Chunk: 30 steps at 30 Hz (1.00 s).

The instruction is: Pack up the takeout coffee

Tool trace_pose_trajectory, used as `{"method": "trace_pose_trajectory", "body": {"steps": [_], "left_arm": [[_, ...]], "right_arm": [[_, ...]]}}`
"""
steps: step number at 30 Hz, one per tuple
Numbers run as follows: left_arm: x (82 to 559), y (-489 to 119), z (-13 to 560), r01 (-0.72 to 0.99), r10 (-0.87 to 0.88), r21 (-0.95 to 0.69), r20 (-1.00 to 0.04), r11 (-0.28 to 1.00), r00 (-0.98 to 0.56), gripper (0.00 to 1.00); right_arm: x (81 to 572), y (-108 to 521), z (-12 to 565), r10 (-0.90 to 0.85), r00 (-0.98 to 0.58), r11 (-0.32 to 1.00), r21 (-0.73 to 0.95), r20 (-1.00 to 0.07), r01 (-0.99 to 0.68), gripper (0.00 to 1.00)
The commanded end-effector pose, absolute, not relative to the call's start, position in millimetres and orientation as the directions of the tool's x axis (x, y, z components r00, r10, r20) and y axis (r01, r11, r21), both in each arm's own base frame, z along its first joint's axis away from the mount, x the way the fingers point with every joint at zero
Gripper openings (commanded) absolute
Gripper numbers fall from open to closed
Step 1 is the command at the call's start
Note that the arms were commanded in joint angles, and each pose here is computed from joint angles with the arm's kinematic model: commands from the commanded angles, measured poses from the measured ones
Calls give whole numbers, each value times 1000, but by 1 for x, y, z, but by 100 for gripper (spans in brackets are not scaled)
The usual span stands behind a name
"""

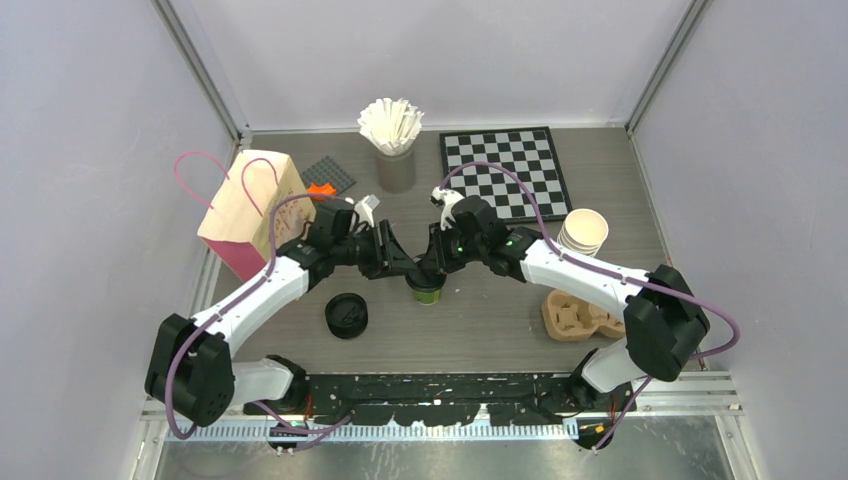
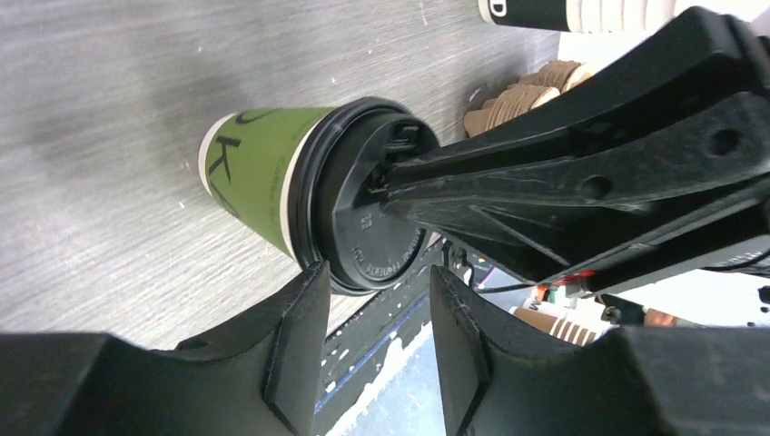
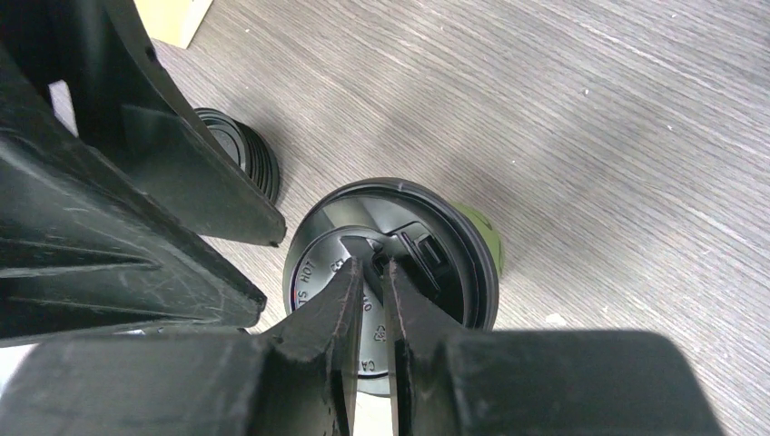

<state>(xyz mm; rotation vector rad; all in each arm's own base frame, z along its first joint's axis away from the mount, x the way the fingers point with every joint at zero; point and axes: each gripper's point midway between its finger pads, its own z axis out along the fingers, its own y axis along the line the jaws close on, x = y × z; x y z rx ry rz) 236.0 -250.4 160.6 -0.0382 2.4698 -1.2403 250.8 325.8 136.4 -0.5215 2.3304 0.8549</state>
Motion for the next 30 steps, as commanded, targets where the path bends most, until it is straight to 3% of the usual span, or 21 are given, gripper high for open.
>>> {"method": "trace_pose_trajectory", "body": {"steps": [1,18,30], "left_arm": [[233,-256,170,142,-214,-820,-306,555,-928,46],[217,-258,134,50,-231,-800,-232,598,-945,43],[217,-254,135,54,-229,-770,-256,636,-939,50]], "right_arm": [[241,310,114,-188,-776,759,412,-602,-504,20],[236,305,103,-182,-785,767,415,-592,-490,21],[235,305,105,-179,-784,763,419,-594,-491,21]]}}
